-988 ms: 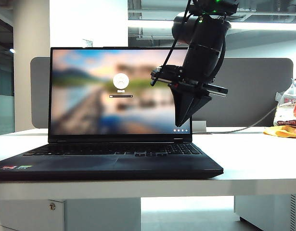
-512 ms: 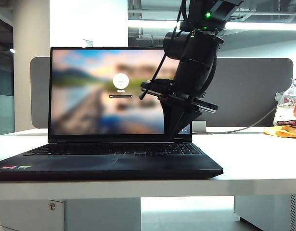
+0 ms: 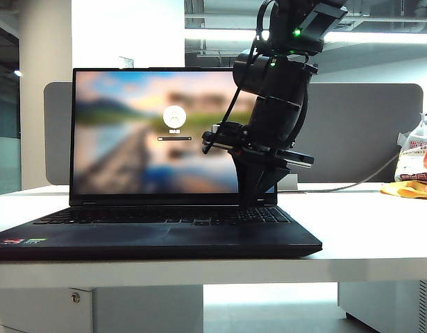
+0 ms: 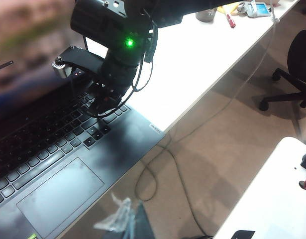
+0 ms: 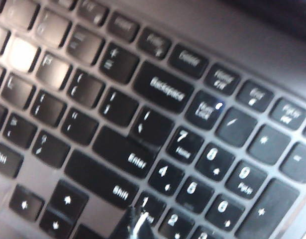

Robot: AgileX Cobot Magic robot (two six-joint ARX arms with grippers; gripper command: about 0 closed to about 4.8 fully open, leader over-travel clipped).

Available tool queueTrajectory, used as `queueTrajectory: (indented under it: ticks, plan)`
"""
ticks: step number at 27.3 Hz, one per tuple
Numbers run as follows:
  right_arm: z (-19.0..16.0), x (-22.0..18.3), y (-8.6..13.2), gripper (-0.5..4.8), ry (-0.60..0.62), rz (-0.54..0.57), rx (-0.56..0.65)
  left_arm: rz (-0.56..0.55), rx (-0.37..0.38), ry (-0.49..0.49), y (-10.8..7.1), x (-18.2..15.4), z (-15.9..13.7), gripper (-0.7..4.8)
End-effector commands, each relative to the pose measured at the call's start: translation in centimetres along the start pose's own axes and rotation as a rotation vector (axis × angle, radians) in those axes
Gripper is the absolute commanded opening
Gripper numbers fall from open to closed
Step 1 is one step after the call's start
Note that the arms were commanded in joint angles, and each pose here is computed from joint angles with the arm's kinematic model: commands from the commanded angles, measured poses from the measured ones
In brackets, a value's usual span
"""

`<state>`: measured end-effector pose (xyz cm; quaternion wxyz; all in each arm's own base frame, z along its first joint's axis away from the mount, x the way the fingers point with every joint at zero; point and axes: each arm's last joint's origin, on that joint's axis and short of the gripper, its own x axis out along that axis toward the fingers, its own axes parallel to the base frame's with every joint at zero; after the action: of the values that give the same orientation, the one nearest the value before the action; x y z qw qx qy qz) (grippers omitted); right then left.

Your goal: Open the lid of the laptop and use the keypad to enter the password "123".

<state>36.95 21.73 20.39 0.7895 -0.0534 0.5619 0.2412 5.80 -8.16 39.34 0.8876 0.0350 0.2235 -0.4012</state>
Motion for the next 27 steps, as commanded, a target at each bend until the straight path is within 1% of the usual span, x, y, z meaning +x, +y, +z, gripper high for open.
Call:
queueTrajectory:
  ticks: [1,5,7,9,10,13,27]
  plan:
    - [0.1,0.5,-0.2,-0.03,0.008,-0.001,0.012,-0.004,0.003,-0.009,0.0,-0.2,0.1,-0.06]
    - [-0.1,1.0,-0.4,-0.04,0.033,-0.004,0.024,-0.004,0.003,-0.009,0.0,-0.2,0.1,-0.06]
    - [0.1,0.6,-0.3,-0.03,0.017,-0.010,0.021,-0.004,0.004,-0.009,0.0,-0.2,0.1,-0.06]
    - [0.6,-0.6,-0.2,-0.04,-0.028,-0.050,0.006,-0.004,0.003,-0.008,0.0,-0.2,0.1,-0.06]
    - [0.6,-0.9,-0.1,-0.03,-0.038,-0.048,0.004,-0.003,0.004,-0.006,0.0,-0.2,0.1,-0.06]
    - [0.3,-0.9,-0.6,-0.03,-0.009,-0.073,0.015,-0.003,0.004,-0.006,0.0,-0.2,0.1,-0.06]
    - [-0.2,0.0,-0.8,-0.03,0.056,-0.073,0.024,-0.005,0.003,-0.018,0.0,-0.2,0.2,-0.06]
